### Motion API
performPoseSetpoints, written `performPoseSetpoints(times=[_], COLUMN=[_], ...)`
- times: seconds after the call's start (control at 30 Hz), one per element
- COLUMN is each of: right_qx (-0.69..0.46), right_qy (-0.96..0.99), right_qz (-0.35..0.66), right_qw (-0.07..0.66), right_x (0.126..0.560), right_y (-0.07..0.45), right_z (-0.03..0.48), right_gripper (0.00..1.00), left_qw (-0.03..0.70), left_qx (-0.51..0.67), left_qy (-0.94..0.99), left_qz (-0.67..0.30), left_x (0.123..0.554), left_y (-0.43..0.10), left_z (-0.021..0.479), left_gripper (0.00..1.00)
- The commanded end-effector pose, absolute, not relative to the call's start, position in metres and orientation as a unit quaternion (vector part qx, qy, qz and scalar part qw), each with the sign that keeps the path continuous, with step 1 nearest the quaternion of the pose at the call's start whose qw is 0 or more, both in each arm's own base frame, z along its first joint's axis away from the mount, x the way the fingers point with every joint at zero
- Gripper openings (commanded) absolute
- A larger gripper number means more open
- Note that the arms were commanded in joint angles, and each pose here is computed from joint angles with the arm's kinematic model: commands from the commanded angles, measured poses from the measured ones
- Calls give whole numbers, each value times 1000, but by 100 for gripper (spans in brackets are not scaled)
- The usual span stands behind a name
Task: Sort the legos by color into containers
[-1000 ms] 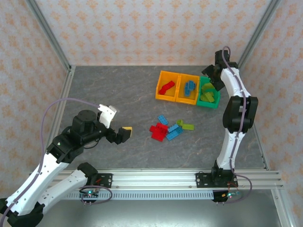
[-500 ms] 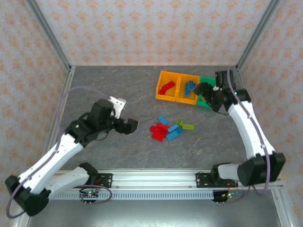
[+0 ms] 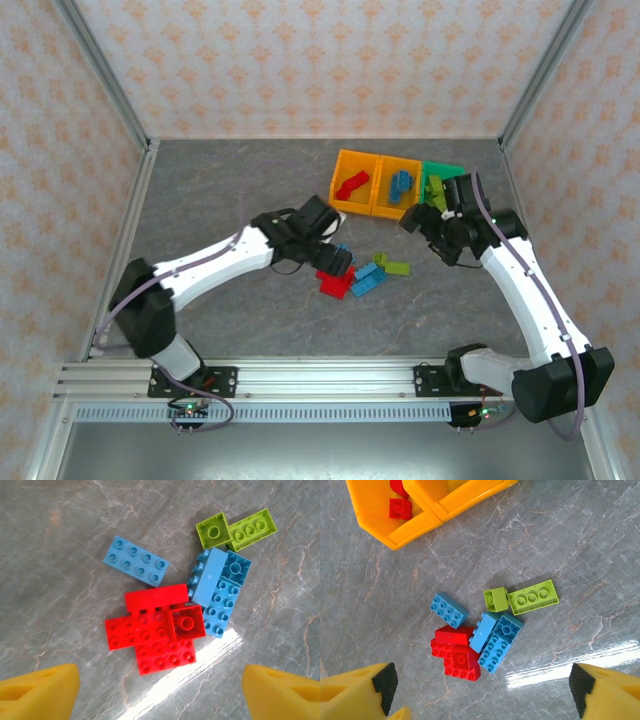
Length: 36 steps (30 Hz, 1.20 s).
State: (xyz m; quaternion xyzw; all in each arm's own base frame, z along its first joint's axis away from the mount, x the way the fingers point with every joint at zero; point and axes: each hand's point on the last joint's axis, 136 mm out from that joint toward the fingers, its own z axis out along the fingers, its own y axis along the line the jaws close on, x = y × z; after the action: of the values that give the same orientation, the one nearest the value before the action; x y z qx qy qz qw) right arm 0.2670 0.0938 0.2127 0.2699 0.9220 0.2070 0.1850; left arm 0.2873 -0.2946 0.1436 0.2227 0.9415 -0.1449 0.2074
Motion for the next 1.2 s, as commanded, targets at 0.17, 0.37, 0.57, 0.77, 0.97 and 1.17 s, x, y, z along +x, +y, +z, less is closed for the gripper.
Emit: performPoseSetpoints(times=[0.17,0.37,0.57,0.77,0.97,1.17], right_qx=[285,290,291,294,295,297], right_qy=[926,926,926,926,926,926], right_qz=[179,176,170,170,170,172], right_qw=[170,167,167,164,163,158], right_x=[254,250,250,250,250,253], right_y=[85,84,82,82,82,85], right_z=[201,197,195,192,191,190], right_gripper=[90,90,90,90,91,90], left_qw=[124,49,30,51,61,64], left_qx=[208,253,263,266,270,272], left_qy=[964,961,962,960,958,957], left_qz=[-114,-98,-65,-68,-78,-81], left_x=[291,271,267,278,281,282], left_y=[-310,-325,-323,-331,-336,-337], left_z=[104,73,49,49,54,57], left_gripper=[66,65,63,46,40,31])
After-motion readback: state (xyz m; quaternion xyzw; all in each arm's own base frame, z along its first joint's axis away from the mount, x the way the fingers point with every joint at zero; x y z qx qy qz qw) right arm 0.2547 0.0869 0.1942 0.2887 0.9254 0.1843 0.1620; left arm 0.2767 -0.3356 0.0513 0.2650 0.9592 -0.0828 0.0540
